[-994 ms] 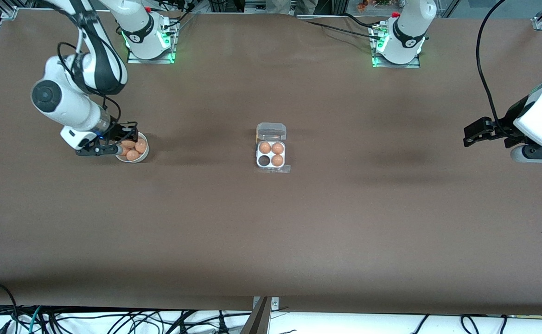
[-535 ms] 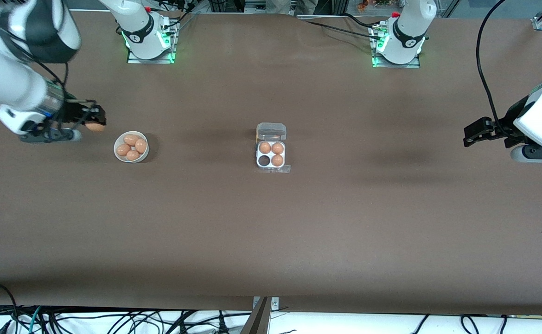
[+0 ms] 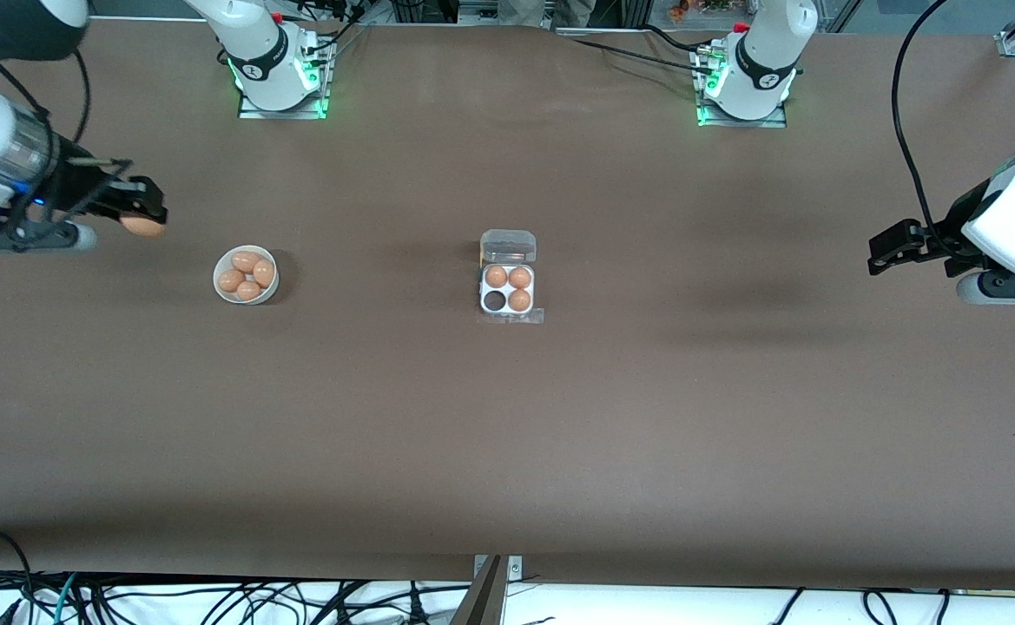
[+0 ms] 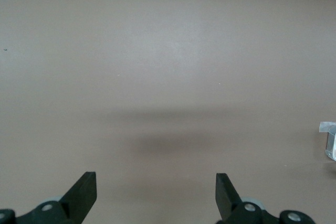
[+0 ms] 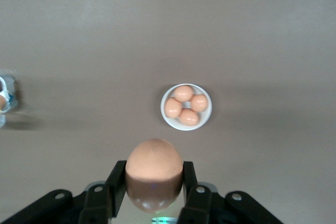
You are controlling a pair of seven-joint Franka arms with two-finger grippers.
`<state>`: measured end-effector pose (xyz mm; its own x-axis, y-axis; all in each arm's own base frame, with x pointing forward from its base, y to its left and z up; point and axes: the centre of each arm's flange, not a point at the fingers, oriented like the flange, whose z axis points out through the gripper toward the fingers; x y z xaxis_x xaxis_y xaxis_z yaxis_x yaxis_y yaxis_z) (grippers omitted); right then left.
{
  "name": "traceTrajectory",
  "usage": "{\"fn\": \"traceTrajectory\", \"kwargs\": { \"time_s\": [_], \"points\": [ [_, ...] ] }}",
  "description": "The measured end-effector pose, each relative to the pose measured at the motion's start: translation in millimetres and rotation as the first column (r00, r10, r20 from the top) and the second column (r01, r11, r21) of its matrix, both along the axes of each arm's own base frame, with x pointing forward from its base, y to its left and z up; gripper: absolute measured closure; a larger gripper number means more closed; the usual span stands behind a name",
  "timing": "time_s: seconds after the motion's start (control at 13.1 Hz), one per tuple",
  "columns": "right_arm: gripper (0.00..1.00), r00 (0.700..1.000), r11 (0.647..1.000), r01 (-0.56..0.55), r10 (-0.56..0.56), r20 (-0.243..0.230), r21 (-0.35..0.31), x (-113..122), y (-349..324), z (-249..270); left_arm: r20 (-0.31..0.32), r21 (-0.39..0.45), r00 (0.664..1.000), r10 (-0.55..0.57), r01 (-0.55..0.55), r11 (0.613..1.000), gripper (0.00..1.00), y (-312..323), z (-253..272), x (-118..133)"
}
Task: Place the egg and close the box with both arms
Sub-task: 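Lift the egg out of the bowl with the right gripper, then carry the egg to the clear carton and lower it into the empty slot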
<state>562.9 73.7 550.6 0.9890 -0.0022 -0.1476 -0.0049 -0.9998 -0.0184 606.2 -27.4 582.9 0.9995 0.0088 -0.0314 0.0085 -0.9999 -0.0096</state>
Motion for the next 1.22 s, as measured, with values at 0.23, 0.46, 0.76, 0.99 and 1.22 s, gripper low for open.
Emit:
{"fn": "traceTrajectory", "kwargs": {
  "time_s": [0.23,0.46,0.76,0.99,1.22],
  "points": [
    [0.53,1.0,1.0,0.019,-0.019,-0.019,-0.014,14.7,98.0,-23.7,0.0,0.0,1.0,0.001,-0.001,1.0,0.0,0.3,-0.2,0.2],
    [0.53,0.999,0.999,0.043,-0.043,-0.015,-0.004,19.0,188.3,-61.9,0.0,0.0,1.0,0.001,-0.001,1.0,0.0,0.4,-0.3,0.3],
    [0.53,0.996,0.996,0.091,-0.091,0.023,0.026,20.2,282.7,-138.7,0.0,0.0,1.0,0.003,-0.003,1.0,0.0,1.8,-0.4,0.5],
    [0.53,0.998,0.998,0.055,-0.056,0.024,0.039,18.8,323.6,-191.4,-0.001,0.001,1.0,0.007,-0.007,1.0,0.0,4.0,-1.1,0.9],
    [0.53,1.0,0.999,0.016,-0.016,0.005,0.033,10.2,358.3,-229.5,-0.002,0.001,1.0,0.008,-0.008,1.0,0.0,4.5,-1.4,1.1]
  ]
}}
